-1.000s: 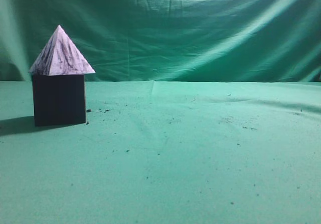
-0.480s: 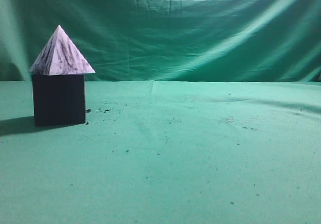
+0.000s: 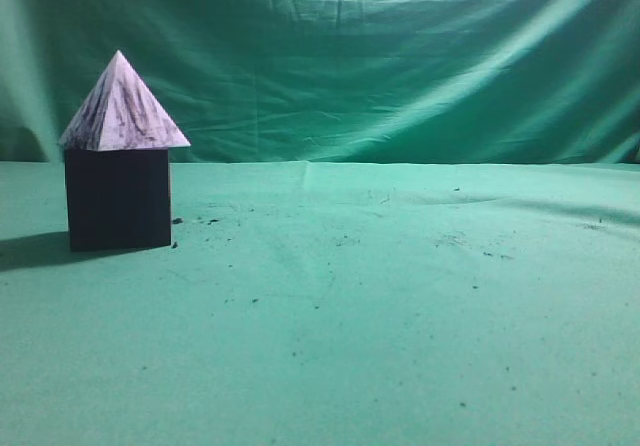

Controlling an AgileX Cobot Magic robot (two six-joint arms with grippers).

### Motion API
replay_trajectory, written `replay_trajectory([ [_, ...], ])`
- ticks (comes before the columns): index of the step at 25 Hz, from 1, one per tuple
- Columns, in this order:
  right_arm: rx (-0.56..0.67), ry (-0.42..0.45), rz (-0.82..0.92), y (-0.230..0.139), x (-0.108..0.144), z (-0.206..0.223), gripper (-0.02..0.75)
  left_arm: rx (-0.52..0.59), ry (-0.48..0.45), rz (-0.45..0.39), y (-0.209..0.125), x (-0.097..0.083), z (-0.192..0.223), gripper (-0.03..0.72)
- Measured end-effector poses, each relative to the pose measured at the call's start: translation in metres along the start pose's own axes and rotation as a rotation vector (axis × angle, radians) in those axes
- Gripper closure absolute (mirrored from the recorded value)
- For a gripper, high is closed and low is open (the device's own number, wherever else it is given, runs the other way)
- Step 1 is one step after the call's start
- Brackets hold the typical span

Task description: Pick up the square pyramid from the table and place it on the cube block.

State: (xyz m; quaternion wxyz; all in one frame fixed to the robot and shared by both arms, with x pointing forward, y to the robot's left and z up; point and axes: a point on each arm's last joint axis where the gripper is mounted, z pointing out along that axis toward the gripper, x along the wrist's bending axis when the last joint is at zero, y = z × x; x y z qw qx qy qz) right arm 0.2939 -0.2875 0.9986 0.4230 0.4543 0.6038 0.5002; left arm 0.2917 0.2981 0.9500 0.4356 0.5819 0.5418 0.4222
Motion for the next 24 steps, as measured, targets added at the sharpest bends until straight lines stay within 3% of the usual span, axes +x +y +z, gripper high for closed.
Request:
replay_trajectory([
  [8,0.042,-0.176,0.077,-0.042,-0.007,0.004,0.689,0.000,0.000,0.000,0.000,0.000,0.000,0.688],
  [14,0.156,-0.195,0.106,-0.053,-0.007,0.003,0.689,0.000,0.000,0.000,0.000,0.000,0.000,0.688],
  [24,0.169,-0.195,0.109,-0.054,-0.007,0.003,0.689,0.000,0.000,0.000,0.000,0.000,0.000,0.688],
])
